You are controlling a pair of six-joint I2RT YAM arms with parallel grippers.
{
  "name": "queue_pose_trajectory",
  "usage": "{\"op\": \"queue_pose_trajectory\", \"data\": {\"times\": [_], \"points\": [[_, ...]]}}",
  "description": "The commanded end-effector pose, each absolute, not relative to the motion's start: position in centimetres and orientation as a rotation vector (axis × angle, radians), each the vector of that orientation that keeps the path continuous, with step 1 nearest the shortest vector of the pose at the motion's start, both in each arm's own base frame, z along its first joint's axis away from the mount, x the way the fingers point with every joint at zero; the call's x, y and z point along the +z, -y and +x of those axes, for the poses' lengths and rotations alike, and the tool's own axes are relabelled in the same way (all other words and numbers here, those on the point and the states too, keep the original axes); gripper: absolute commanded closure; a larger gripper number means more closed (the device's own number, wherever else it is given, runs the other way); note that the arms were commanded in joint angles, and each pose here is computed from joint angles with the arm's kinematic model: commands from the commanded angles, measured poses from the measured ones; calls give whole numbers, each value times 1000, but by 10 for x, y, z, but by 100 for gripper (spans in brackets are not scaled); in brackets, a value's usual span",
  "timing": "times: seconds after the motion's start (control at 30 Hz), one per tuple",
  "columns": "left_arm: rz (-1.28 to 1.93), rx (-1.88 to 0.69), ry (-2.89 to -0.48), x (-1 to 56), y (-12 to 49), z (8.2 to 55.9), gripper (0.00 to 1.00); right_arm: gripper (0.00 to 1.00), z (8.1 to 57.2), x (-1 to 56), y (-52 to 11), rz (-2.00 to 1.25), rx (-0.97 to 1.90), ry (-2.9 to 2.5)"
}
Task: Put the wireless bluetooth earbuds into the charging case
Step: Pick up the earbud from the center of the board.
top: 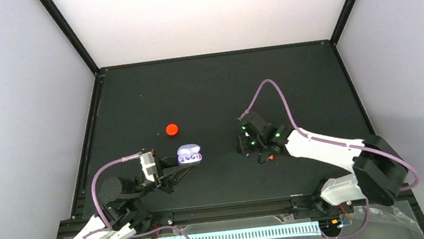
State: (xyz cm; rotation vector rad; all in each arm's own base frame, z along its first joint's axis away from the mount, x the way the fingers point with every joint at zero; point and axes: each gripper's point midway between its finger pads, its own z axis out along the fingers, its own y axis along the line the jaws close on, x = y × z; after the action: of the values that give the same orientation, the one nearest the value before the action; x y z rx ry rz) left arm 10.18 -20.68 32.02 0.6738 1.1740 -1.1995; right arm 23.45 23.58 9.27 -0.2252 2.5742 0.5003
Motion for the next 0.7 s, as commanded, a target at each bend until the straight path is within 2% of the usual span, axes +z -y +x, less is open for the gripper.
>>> {"op": "queue_pose_trajectory", "data": {"times": [0.0,0.23,0.67], "points": [[677,-1206,-1147,329,206,99,98,61,236,90,-268,-313,605,-2588],[679,-1204,-1149,328,206,99,98,61,246,65,-279,-317,543,-2659],[675,-1200,-1148,327,205,99,98,61,243,29,-239,-239,263,-2740]]}}
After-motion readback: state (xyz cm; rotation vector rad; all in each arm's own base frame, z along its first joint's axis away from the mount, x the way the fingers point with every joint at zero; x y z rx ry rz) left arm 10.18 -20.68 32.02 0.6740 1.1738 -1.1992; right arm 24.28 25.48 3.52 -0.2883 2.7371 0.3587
